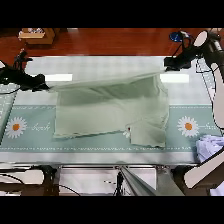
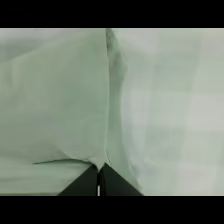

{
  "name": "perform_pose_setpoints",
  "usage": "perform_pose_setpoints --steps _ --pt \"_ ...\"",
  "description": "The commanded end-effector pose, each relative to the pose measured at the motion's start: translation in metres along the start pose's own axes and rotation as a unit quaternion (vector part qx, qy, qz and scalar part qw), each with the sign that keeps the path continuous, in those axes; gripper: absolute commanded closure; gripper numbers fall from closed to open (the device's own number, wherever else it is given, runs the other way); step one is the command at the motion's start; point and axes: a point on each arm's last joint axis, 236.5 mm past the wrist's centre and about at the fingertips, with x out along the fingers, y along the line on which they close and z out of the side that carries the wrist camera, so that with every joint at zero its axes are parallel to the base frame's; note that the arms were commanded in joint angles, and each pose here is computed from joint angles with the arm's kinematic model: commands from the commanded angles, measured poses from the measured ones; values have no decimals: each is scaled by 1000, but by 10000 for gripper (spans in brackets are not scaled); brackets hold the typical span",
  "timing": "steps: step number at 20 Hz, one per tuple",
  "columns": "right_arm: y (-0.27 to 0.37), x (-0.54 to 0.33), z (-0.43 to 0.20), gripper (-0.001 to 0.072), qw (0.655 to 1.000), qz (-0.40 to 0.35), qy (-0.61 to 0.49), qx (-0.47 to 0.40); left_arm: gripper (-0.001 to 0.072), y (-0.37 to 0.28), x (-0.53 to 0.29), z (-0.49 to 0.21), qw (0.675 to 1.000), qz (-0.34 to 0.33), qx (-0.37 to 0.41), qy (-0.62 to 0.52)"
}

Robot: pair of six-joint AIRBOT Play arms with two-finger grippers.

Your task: Fold the shirts.

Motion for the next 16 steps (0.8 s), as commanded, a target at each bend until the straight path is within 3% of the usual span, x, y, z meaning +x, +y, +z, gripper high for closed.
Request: perform_pose_setpoints --steps 1,5,6,7,8,9,12,16 --pt "2 11 -36 694 997 -3 75 5 688 -6 12 -8 1000 2 1 24" --pt "11 29 -45 693 995 6 98 9 686 -13 32 0 1000 4 12 16" --pt "12 30 -46 688 995 7 100 10 650 -14 31 1 1000 3 12 14" --pt "13 30 -46 606 995 9 99 9 504 -12 28 3 1000 3 11 13" --pt "13 28 -49 474 994 11 106 2 292 -10 22 3 1000 3 10 16" --pt "10 23 -57 343 992 10 123 -21 170 -8 12 1 1000 0 7 26" --pt "-30 -12 -92 308 979 -44 196 -45 164 9 -28 -29 996 -8 -18 84" --pt "-32 -23 -132 292 974 49 218 27 164 18 -33 -121 987 -32 -59 149"
